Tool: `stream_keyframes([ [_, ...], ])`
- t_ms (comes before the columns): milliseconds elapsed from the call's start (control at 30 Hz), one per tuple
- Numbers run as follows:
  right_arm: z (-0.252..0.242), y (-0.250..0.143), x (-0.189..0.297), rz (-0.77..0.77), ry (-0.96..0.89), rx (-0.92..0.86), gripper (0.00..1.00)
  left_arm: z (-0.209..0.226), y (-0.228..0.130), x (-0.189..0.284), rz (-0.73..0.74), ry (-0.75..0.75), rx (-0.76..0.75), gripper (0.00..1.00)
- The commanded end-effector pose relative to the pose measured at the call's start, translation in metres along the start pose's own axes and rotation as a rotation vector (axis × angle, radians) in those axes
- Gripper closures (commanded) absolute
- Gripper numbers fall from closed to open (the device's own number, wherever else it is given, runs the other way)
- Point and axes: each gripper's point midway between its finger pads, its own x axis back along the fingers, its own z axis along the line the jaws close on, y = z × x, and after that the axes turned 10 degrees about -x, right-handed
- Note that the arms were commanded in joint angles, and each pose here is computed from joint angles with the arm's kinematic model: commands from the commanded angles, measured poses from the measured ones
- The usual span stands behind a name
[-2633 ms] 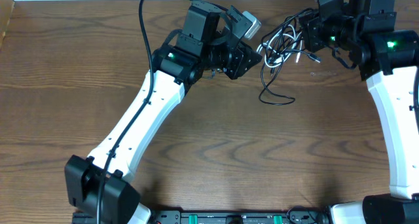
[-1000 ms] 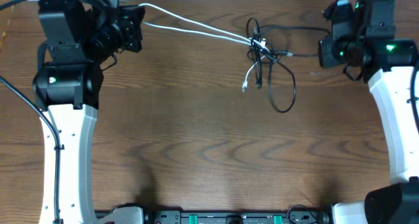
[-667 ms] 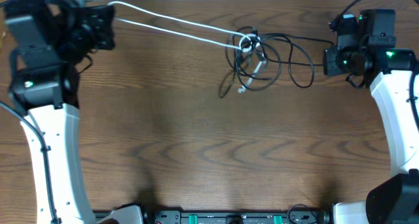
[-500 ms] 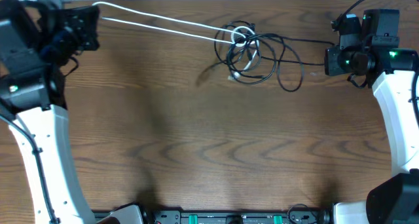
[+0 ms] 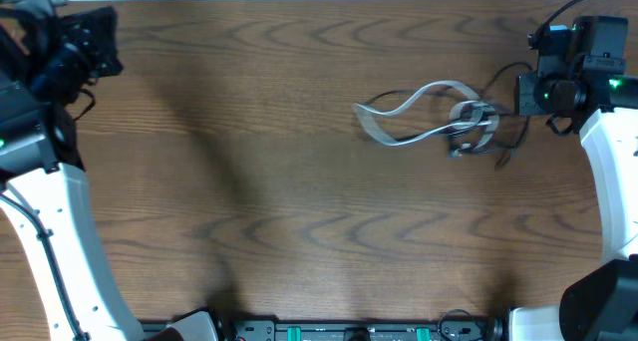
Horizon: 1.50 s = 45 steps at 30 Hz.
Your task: Untangle cables
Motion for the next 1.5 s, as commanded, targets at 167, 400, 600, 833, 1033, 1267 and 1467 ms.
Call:
stream_keyframes([
  [167, 0.010, -0.001, -0.001, 0.005, 0.026, 0.001, 0.99, -0.060, 0.003, -0.017, 0.010, -0.154, -0.039, 0.93],
  [400, 0.039, -0.001, -0.002, 0.000, 0.082, 0.057, 0.99, -0.103, -0.023, -0.049, 0.100, -0.273, -0.039, 0.89],
  [600, 0.078, -0.003, -0.001, -0.009, 0.135, 0.135, 0.99, -0.142, -0.048, -0.074, 0.176, -0.375, -0.059, 0.87],
  [833, 0.128, -0.006, 0.008, -0.026, 0.205, 0.245, 0.99, -0.174, -0.062, -0.084, 0.205, -0.445, -0.117, 0.86],
  [1033, 0.154, 0.000, 0.024, -0.061, 0.206, 0.328, 0.99, -0.174, -0.062, -0.085, 0.206, -0.443, -0.118, 0.86],
  [1267, 0.163, -0.003, 0.029, -0.055, 0.205, 0.354, 0.99, -0.174, -0.062, -0.085, 0.203, -0.443, -0.119, 0.87],
  [1467, 0.163, -0.003, 0.029, -0.058, 0.206, 0.355, 0.01, -0.187, -0.070, -0.090, 0.225, -0.474, -0.124, 0.86],
])
